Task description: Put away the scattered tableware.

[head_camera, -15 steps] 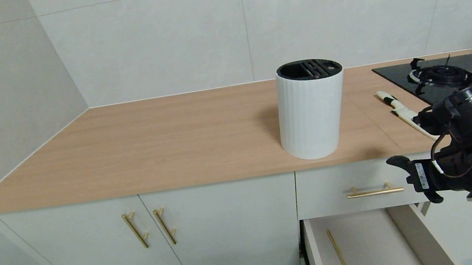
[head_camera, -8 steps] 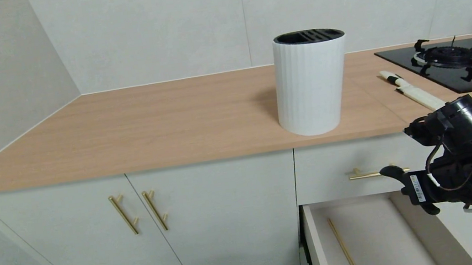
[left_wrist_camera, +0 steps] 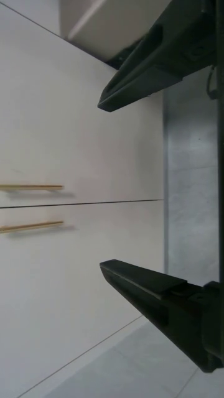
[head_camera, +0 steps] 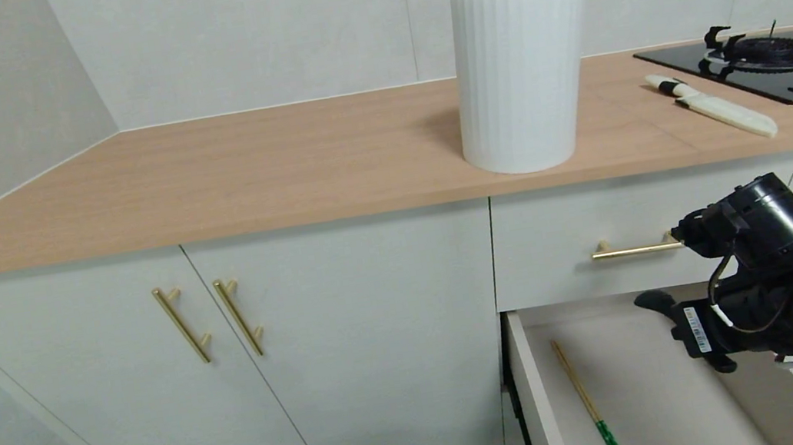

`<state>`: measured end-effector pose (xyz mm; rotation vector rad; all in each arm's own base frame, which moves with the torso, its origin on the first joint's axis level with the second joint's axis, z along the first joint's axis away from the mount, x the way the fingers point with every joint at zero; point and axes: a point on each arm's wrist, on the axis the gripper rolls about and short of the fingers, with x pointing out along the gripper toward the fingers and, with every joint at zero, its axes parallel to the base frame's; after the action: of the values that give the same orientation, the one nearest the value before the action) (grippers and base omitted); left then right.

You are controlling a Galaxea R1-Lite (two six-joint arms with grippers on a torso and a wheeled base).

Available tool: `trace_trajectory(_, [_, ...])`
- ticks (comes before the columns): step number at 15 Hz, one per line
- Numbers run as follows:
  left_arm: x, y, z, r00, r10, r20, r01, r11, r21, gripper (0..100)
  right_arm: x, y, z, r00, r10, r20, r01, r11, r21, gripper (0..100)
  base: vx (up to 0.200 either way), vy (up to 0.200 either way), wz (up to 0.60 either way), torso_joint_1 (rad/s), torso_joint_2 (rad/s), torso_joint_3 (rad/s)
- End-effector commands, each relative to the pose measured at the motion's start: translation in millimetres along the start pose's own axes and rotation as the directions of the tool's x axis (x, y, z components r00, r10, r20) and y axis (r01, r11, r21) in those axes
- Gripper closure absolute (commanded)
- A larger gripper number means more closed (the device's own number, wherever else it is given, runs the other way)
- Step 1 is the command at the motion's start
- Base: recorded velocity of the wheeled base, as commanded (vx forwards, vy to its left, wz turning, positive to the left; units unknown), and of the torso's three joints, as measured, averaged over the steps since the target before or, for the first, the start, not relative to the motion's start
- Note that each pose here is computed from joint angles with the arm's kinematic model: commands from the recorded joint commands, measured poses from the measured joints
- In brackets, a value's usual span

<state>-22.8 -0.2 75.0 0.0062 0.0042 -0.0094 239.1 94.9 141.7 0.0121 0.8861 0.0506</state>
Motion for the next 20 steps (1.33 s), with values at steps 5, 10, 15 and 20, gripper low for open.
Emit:
trace_trajectory(5, [0,0.0,0.0,1.000,0.000,0.000,0.000,1.000,0.000,0,7,1,-2,1.000,-0.008,-0.022,0.008,1.000,-0.005,100,0.000,0.000,0.00,-0.083,0.36,0.278])
trace_trajectory(10, [0,0.0,0.0,1.000,0.000,0.000,0.000,1.000,0.000,0,22,3,-3,0.999,-0.019,-0.051,0.018,1.000,-0.012,100,0.000,0.000,0.00,-0.010,0.03,0.019])
trace_trajectory(15, [0,0.0,0.0,1.000,0.000,0.000,0.000,1.000,0.000,0,80,11,-14,0.991,-0.090,-0.102,0.088,0.996,-0.026,100,0.000,0.000,0.00,0.000,0.00,0.000])
trace_trajectory(20, [0,0.0,0.0,1.000,0.000,0.000,0.000,1.000,0.000,0,143,8,-32,0.986,-0.113,-0.119,0.114,0.994,-0.004,100,0.000,0.000,0.00,0.000,0.00,0.000])
